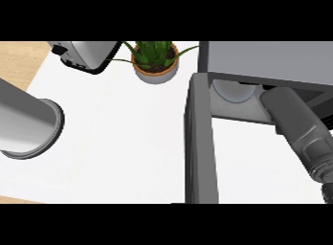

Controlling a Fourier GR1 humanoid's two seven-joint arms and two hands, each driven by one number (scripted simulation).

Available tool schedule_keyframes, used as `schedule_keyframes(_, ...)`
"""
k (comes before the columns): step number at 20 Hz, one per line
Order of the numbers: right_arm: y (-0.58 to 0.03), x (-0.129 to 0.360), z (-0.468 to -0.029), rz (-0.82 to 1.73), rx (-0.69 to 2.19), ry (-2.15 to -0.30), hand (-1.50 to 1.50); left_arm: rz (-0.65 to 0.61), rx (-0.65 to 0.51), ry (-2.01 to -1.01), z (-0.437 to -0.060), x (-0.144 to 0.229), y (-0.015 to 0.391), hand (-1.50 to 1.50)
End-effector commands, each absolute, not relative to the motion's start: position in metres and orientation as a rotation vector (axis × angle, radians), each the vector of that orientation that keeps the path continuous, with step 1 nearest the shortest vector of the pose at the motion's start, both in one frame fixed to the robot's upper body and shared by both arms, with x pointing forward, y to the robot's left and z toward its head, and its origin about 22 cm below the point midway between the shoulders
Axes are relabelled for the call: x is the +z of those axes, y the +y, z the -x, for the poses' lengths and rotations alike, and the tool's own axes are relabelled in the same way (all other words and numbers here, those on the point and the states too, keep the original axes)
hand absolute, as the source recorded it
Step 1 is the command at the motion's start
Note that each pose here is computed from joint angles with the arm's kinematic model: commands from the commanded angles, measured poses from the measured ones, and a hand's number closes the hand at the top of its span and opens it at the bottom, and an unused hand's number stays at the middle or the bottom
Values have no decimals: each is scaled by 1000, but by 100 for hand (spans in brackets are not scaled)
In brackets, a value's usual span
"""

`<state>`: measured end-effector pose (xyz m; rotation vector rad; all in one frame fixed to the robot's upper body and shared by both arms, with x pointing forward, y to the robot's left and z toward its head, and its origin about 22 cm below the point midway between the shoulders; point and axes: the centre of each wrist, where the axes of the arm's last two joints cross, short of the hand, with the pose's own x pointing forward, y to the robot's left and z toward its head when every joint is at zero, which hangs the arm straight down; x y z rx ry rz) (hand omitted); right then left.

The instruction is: Pick up the milk, place it into the microwave and close the microwave

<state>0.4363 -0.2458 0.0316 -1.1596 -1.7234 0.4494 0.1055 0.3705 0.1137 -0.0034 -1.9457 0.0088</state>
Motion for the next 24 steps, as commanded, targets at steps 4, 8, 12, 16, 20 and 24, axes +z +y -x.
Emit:
schedule_keyframes(4,-241,47,-444,1169,522,-1778,-150,-12,-32,-1941,-114,115,367,-150)
schedule_keyframes(8,-238,38,-440,1115,563,-1813,-150,9,-41,-1915,-115,110,366,-150)
schedule_keyframes(12,-227,42,-443,993,559,-1867,-150,33,-98,-1908,-118,111,368,-150)
schedule_keyframes(16,-225,51,-447,888,537,-1898,-150,95,-119,-1930,-131,107,359,-150)
schedule_keyframes(20,-224,51,-447,742,479,-1915,-150,170,-161,-1911,-127,98,353,-150)
schedule_keyframes(24,-219,28,-437,572,412,-1933,-150,206,-202,-1918,-139,100,351,-150)
